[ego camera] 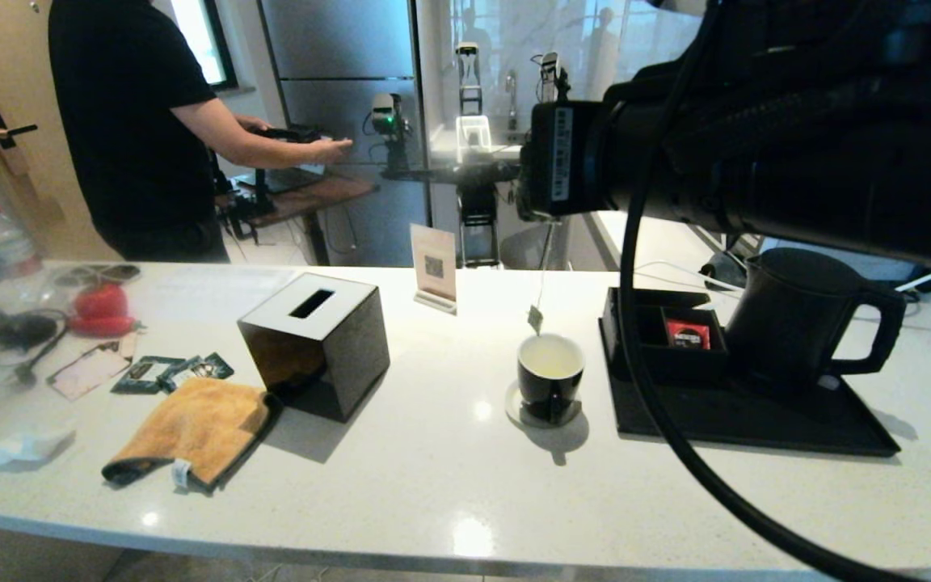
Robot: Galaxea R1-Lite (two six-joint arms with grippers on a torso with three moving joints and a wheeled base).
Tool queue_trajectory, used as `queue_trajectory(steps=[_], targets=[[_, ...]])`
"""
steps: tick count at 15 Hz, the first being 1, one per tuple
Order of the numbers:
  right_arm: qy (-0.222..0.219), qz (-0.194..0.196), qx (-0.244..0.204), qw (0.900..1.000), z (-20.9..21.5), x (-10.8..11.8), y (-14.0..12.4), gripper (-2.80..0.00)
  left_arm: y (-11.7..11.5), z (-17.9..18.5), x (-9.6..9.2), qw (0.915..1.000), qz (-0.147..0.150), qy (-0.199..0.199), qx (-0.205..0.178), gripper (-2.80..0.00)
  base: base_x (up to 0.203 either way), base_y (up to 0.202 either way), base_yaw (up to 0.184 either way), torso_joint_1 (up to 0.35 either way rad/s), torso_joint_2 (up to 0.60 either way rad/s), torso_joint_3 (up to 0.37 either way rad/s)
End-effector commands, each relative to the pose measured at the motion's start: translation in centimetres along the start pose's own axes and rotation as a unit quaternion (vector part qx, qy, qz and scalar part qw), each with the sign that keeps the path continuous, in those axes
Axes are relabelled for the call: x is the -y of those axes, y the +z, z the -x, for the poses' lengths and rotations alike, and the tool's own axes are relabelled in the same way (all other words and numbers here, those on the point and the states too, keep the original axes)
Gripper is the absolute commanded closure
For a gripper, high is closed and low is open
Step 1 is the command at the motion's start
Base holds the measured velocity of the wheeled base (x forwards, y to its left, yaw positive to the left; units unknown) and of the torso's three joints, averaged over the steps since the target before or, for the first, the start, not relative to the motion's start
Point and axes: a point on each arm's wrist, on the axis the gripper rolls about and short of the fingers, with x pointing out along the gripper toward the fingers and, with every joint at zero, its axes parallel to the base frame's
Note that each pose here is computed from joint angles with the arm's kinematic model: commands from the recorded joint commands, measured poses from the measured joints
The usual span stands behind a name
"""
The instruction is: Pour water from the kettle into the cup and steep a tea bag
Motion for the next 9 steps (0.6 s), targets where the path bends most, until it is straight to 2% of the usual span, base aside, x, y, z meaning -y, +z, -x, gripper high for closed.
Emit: queue_trajectory(steps=[1, 2, 9], targets=[[0.004, 0.000, 0.001, 1.000, 0.1, -0.2, 0.0, 0.00, 1.2, 0.4, 0.2, 0.9994, 0.001, -0.034, 0.001, 0.00, 0.000, 0.000, 0.000, 0.000, 0.00, 0.000], [0.006, 0.001, 0.000, 1.000, 0.1, -0.3, 0.0, 0.00, 1.7, 0.5, 0.3, 0.9984, 0.002, -0.056, -0.006, 0.00, 0.000, 0.000, 0.000, 0.000, 0.00, 0.000], [0.013, -0.002, 0.008, 1.000, 0.2, -0.7, 0.2, 0.00, 6.8, -2.5, 0.7, 0.9888, 0.012, -0.128, -0.076, 0.00, 0.000, 0.000, 0.000, 0.000, 0.00, 0.000]])
